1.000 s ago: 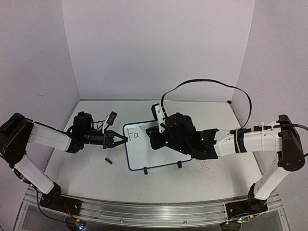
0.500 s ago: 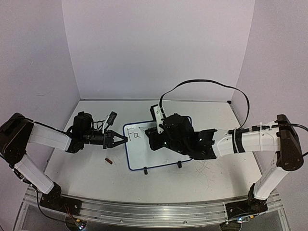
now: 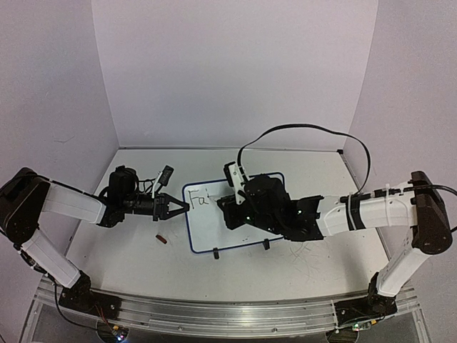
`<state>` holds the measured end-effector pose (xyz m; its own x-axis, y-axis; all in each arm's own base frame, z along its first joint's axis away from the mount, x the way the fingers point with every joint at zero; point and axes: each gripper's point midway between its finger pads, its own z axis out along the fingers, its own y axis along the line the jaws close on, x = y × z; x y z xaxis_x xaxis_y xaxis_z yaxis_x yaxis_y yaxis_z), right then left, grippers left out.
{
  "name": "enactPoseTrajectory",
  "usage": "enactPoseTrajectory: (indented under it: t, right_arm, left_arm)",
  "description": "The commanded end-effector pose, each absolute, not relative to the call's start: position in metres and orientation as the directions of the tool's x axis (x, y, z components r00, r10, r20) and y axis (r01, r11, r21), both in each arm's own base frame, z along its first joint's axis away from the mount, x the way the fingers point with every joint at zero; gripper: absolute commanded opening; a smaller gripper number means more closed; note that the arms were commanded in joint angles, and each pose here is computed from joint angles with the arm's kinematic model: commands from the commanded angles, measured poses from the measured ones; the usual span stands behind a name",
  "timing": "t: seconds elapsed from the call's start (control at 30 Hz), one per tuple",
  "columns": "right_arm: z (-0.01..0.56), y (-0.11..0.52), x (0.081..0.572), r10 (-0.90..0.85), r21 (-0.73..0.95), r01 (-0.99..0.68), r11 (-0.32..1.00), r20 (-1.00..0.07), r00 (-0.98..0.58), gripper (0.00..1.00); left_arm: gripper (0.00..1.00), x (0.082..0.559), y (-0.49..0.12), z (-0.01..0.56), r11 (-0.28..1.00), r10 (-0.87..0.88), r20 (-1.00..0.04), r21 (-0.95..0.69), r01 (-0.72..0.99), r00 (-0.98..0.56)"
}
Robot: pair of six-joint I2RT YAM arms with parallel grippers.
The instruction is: Write a sentence on the whiteboard
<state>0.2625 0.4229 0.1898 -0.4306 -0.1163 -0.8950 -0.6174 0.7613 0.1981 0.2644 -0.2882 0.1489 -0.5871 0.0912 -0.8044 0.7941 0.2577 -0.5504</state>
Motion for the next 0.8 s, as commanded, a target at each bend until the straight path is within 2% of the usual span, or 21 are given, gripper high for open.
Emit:
enactPoseTrajectory:
  t: [0.0,0.77]
  right_arm:
    - [0.208,0.426,0.264,-0.079,0.214,-0.617,0.757,-0.908,-0.411,0.0]
    - [0.184,0.421,0.262,-0.119,0.199,-0.59,0.782,-0.882,-0.456,0.0]
  left_arm:
    - [0.0,0.265,-0.293,0.168,0.219,0.082,-0.838,-0.513,0.83,-0.54]
    - [0.0,0.265,-0.293,0.167,0.219,0.084,-0.837,-0.513,0.83,-0.54]
